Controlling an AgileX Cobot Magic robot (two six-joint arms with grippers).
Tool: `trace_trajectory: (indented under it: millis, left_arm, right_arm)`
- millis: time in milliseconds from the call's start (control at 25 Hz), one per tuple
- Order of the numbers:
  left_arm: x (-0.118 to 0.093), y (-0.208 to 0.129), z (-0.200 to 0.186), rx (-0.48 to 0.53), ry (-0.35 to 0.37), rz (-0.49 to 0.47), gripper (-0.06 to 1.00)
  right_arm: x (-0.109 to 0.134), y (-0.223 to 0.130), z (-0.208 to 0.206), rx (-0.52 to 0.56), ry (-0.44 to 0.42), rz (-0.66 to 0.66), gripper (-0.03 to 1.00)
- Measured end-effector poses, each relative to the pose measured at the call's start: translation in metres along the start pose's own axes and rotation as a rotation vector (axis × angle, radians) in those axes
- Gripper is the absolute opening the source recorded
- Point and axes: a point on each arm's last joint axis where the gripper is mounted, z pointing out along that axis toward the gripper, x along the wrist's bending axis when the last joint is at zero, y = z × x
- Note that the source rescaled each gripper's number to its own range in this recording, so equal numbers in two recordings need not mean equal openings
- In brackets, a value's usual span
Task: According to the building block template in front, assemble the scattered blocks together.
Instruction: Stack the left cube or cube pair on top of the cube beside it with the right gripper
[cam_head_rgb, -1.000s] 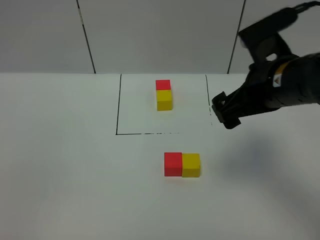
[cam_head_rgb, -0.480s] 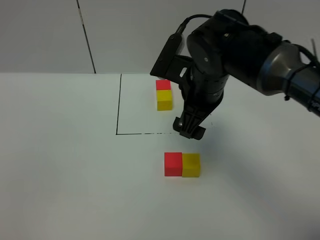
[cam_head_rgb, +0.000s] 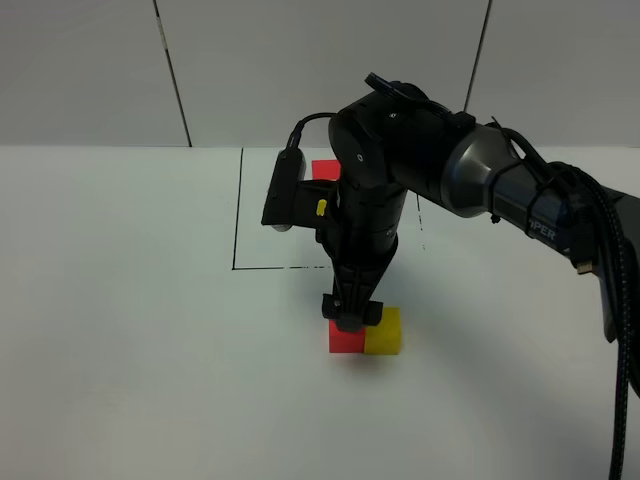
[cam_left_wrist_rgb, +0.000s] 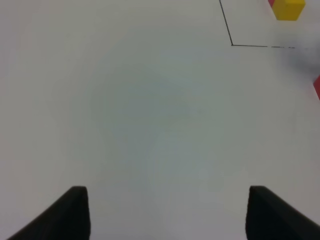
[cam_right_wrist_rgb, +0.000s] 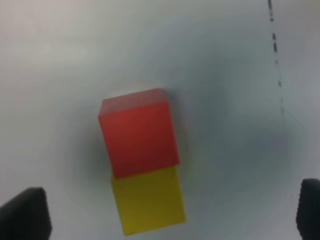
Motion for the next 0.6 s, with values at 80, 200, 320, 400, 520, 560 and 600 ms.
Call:
trace_trajectory:
  millis: [80,200,320,400,520,560,600]
  left_arm:
    - [0.000,0.000,0.000,0.000,0.000,0.000,0.46]
    - [0.000,0.000,0.000,0.000,0.000,0.000,0.46]
    - [0.000,0.000,0.000,0.000,0.000,0.000,0.46]
    - [0.000,0.000,0.000,0.000,0.000,0.000,0.47]
    - [0.000,0.000,0.000,0.000,0.000,0.000,0.47]
    - [0.000,0.000,0.000,0.000,0.000,0.000,0.47]
    - [0.000,0.000,0.000,0.000,0.000,0.000,0.47]
  right_arm:
    - [0.000,0.001,0.004,-0.011,0.010,-0.033,0.97]
    - [0.000,0.004,0.009,-0.026,0.010,-0.055,0.96]
    - [0.000,0.004,0.020,-0.019,0.021,-0.061,0.96]
    - [0.000,0.004,0.028,-0.009,0.034,-0.061,0.95]
    - [0.002,0.004,0.042,0.011,0.056,-0.067,0.95]
    - [0.001,0.003,0.046,0.017,0.062,-0.066,0.95]
    - [0.001,0.002,0.049,0.021,0.067,-0.063,0.95]
